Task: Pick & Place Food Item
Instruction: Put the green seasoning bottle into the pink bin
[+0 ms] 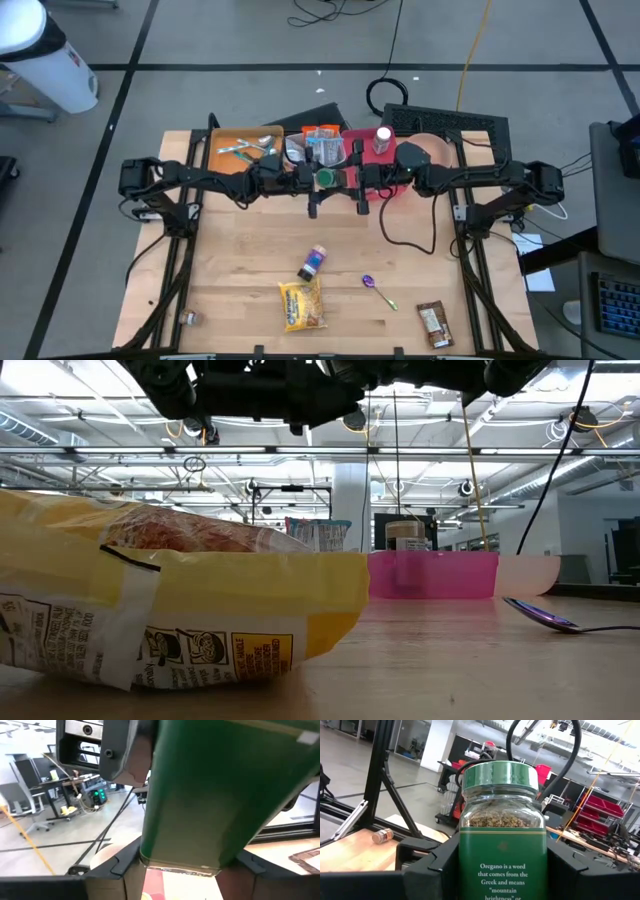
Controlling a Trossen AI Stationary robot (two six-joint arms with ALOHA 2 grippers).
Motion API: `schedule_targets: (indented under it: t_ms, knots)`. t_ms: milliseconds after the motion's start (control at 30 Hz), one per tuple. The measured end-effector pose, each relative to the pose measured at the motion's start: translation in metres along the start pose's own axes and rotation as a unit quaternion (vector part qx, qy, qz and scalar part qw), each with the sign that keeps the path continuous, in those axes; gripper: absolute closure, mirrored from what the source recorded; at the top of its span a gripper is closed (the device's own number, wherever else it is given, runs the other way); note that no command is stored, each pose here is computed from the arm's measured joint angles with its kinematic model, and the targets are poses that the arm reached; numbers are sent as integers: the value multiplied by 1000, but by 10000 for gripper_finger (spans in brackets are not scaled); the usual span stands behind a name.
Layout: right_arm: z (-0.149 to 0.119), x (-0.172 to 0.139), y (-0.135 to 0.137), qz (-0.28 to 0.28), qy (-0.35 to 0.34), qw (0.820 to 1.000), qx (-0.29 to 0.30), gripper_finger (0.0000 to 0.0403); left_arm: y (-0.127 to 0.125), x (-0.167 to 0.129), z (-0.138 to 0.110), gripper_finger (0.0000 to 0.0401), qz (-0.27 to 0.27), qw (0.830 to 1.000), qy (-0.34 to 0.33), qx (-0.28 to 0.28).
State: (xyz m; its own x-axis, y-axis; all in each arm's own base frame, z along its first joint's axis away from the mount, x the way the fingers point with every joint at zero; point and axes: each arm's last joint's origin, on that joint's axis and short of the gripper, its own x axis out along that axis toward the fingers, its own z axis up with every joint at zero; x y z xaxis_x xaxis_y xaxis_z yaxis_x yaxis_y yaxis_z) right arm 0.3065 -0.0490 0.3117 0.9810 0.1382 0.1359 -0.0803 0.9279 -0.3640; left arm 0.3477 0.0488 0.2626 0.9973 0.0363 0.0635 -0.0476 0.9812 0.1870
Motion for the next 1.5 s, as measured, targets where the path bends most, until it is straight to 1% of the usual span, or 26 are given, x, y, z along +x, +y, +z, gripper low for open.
schedule_targets:
  t_ms: [133, 200, 300, 433, 500, 567, 633, 700, 800, 867, 900, 1067, 1133, 1267, 1333, 1400, 1500]
  knots:
    - [0, 0, 0, 2, 2, 1000, 1, 214, 0, 0, 0, 201, -3, 1000, -2, 0]
    - [-1, 0, 0, 2, 4, 1000, 1, 214, -1, 0, 0, 176, -7, 1000, -3, -3]
    - [-3, 0, 1, 4, 14, 1000, 5, 214, -1, 0, 4, 125, -9, 1000, -15, -3]
    - [-3, 0, 1, 3, 14, 1000, 3, 214, -1, 0, 2, 70, -9, 1000, -10, -12]
    - [-4, 0, 1, 3, 16, 1000, 4, 214, -1, 0, 2, 53, -9, 1000, -10, -11]
    - [-3, 0, 1, 2, 16, 1000, 3, 214, -1, 0, 2, 49, -7, 1000, -9, -11]
    - [-3, 0, 1, 2, 14, 1000, 3, 214, 0, 0, 2, 60, 2, 1000, -7, -11]
    - [-3, 0, 1, 2, 15, 1000, 3, 214, 1, 0, 2, 87, 14, 1000, -5, -11]
    - [-3, 0, 1, -1, 16, 1000, 1, 214, 1, 0, 2, 146, 21, 1000, -3, -8]
    - [-4, 0, 1, 0, 17, 1000, 4, 214, 1, 0, 2, 187, 22, 1000, -1, 6]
    - [-4, 0, 1, 0, 18, 1000, 6, 214, 0, 0, 1, 194, 21, 1000, 0, 14]
    - [-4, 0, 1, 1, 18, 1000, 4, 213, 0, 0, 0, 194, 23, 999, 6, 31]
    - [-3, 0, 1, 0, 19, 1000, 3, 188, 1, 0, 0, 194, 25, 999, 9, 36]
    - [2, -3, -1, -16, 14, 1000, 0, 105, 2, -1, -4, 194, 49, 997, 36, 49]
    - [6, -6, -2, -26, 17, 1000, 0, 73, 3, -3, -3, 194, 69, 994, 55, 59]
    - [11, -10, -2, -26, 19, 999, -6, 52, 5, -7, -1, 194, 89, 991, 76, 67]
    - [17, -18, -1, -19, 39, 999, -14, 36, 6, -13, 1, 194, 115, 983, 112, 84]
